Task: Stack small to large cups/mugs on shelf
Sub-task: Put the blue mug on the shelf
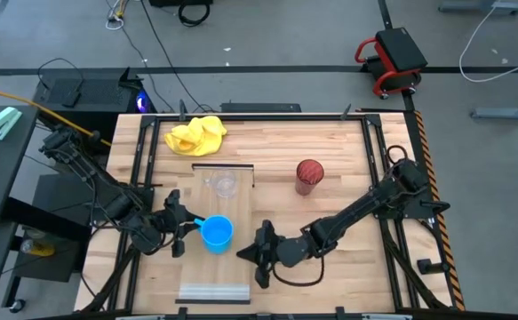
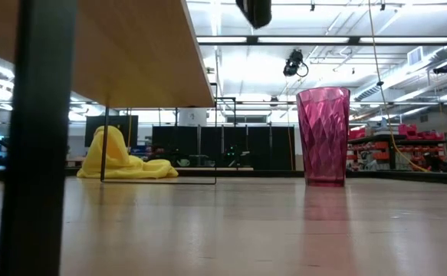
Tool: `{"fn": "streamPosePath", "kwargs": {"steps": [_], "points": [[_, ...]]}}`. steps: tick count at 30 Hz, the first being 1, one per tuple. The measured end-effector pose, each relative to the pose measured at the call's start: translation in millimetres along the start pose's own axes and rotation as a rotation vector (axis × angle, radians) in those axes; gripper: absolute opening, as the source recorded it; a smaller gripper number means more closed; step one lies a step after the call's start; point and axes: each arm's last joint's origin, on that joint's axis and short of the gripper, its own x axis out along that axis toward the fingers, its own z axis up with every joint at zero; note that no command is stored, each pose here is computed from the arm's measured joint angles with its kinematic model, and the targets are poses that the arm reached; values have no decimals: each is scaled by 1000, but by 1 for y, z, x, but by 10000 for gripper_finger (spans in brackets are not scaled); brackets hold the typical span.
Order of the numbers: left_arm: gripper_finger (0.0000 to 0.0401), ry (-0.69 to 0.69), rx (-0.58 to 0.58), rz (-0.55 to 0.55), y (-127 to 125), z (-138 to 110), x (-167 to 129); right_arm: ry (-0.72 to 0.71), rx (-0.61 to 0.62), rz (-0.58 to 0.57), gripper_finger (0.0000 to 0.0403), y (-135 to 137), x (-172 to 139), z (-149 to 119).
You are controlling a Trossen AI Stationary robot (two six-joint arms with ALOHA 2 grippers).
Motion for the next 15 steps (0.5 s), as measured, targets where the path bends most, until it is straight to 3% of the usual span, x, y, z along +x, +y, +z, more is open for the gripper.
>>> {"fn": "streamPosePath", "kwargs": {"steps": [15], "points": [[68, -40, -9, 52, 3, 3, 2, -47, 2, 59, 8, -10, 9, 15]]}}
